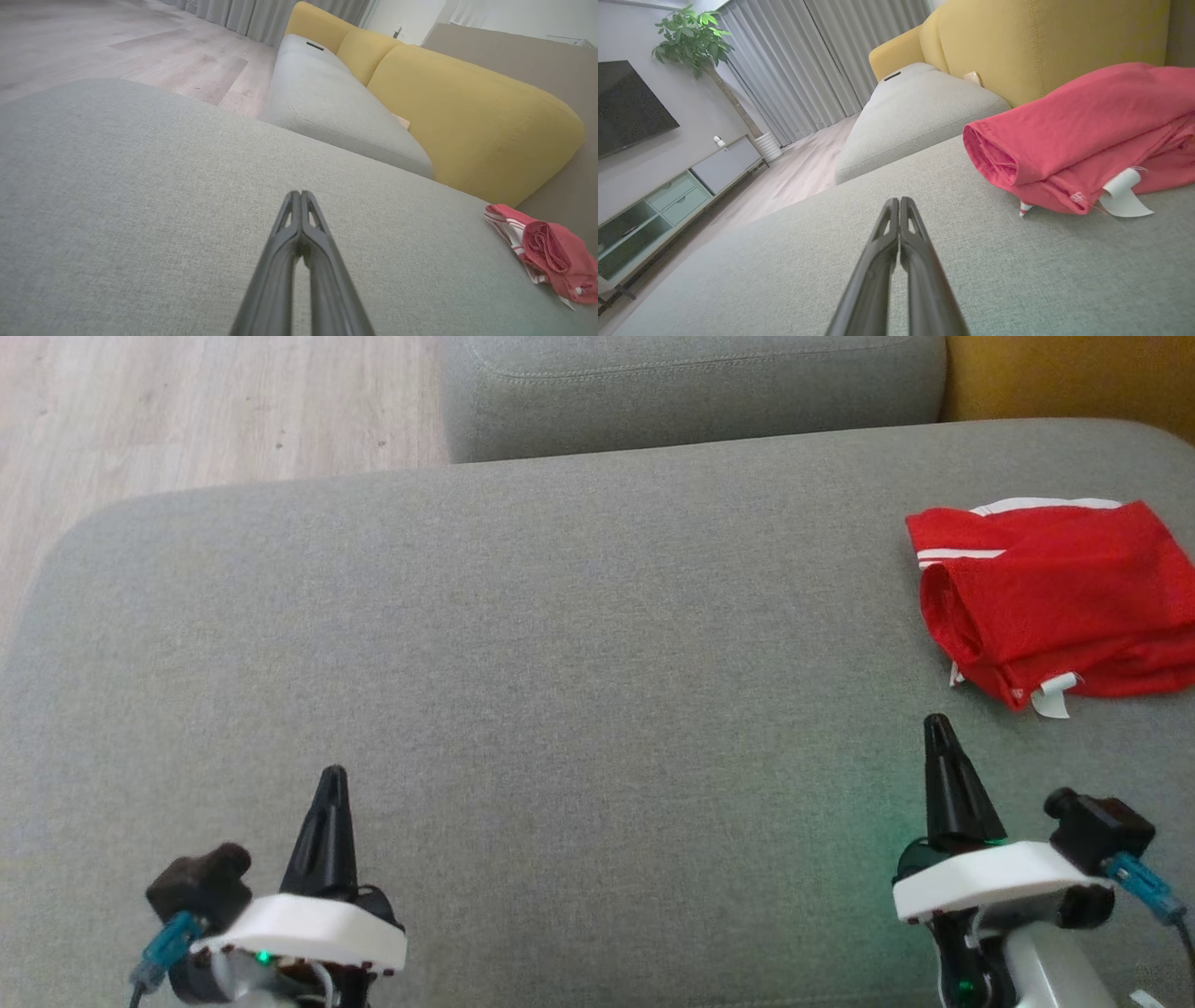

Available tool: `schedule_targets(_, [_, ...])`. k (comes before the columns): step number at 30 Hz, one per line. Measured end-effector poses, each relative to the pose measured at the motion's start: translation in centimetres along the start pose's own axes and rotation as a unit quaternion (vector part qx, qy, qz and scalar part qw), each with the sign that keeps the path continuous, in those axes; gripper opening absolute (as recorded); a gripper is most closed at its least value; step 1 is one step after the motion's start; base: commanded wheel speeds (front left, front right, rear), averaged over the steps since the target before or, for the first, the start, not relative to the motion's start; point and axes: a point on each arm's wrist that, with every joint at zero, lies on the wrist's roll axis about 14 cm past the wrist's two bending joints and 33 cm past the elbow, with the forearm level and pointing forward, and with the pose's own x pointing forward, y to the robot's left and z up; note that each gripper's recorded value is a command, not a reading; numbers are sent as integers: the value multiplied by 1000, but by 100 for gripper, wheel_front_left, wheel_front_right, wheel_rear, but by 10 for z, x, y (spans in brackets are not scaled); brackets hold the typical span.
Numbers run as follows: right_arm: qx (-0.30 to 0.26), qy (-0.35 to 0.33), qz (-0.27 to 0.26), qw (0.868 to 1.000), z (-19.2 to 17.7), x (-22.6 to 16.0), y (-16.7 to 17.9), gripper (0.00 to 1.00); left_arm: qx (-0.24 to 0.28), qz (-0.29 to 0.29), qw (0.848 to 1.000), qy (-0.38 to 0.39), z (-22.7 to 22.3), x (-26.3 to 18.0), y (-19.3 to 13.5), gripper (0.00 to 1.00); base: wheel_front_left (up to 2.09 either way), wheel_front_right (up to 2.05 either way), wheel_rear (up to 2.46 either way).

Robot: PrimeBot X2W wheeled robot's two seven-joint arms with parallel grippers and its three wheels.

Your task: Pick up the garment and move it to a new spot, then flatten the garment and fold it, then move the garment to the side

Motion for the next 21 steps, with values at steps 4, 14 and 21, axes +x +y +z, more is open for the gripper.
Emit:
schedule_targets(4, [22,-1,-6,1000,1,0,-2,0,-22,5,1000,5,-2,0,2,0,0,0,0])
schedule_targets(14, [75,-2,-21,997,3,0,-8,0,-75,16,997,10,0,3,9,0,0,0,0])
schedule_targets(21, [112,-3,-28,993,5,1,-11,0,-112,26,993,18,-2,2,14,0,0,0,0])
